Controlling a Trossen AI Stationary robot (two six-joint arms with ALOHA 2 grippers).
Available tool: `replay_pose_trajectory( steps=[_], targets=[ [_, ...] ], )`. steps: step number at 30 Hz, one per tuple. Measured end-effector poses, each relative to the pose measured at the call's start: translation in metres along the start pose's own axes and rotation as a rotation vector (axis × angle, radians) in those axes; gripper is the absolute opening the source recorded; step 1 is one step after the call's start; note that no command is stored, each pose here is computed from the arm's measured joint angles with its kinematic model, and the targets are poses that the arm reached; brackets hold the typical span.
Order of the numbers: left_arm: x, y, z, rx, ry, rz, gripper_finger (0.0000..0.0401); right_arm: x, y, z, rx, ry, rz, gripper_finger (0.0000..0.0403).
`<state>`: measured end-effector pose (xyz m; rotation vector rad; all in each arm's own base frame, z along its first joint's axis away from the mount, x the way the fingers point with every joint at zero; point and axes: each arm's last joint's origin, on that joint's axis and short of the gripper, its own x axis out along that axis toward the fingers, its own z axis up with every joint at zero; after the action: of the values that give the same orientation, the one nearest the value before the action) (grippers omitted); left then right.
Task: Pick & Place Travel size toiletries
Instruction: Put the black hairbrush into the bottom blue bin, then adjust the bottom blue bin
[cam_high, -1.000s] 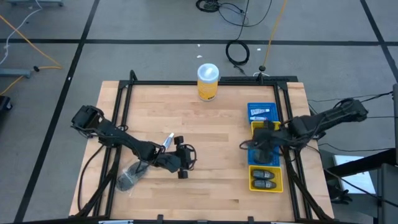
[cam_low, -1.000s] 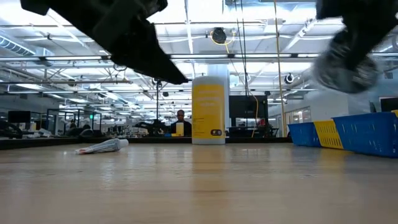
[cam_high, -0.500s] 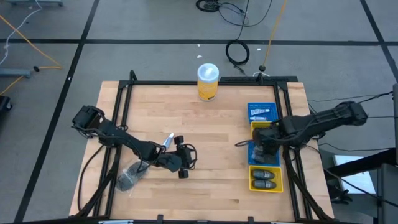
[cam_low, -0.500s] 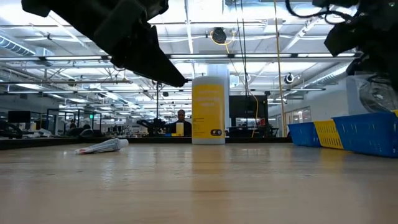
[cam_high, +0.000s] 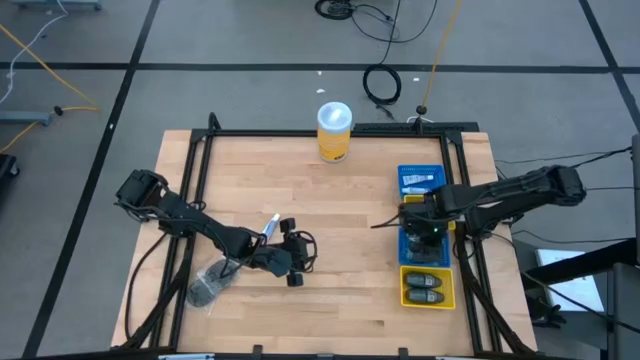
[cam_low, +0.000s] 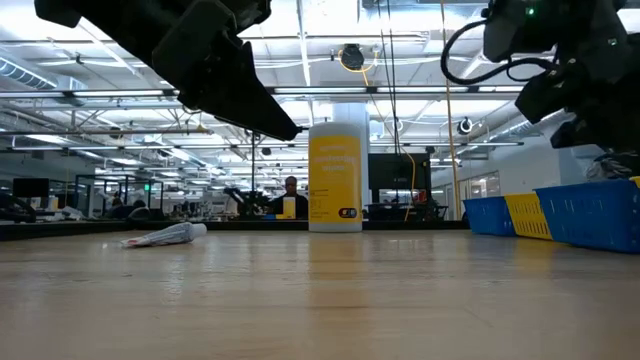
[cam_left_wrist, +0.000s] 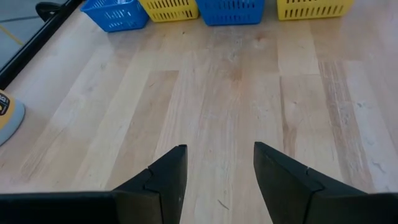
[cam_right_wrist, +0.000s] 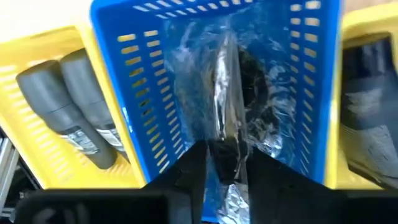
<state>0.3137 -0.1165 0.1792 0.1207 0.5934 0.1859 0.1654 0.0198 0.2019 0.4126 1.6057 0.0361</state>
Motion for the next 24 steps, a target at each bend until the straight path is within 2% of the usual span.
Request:
replay_pose_trajectory(
  steps=[7,12,18,24],
  targets=[
    [0.0,0.0,0.0,0.0,0.0,0.0,0.0184,-0.013,-0.004,0.0,0.051,-0.003,0.042,0.0145],
    [0.0,0.0,0.0,0.0,-0.001,0.0,0.0184,-0.029,-0.001,0.0,0.055,-0.054,0.026,0.0158],
    [0.0,0.0,0.0,0.001,-0.001,0.0,0.0184,-0.031,0.002,0.011,0.015,-0.19,0.001,0.013],
    [0.0,0.0,0.0,0.005,-0.001,0.0,0.0184,-0.036,0.021,0.041,-0.141,-0.511,0.022,0.0081]
  ],
)
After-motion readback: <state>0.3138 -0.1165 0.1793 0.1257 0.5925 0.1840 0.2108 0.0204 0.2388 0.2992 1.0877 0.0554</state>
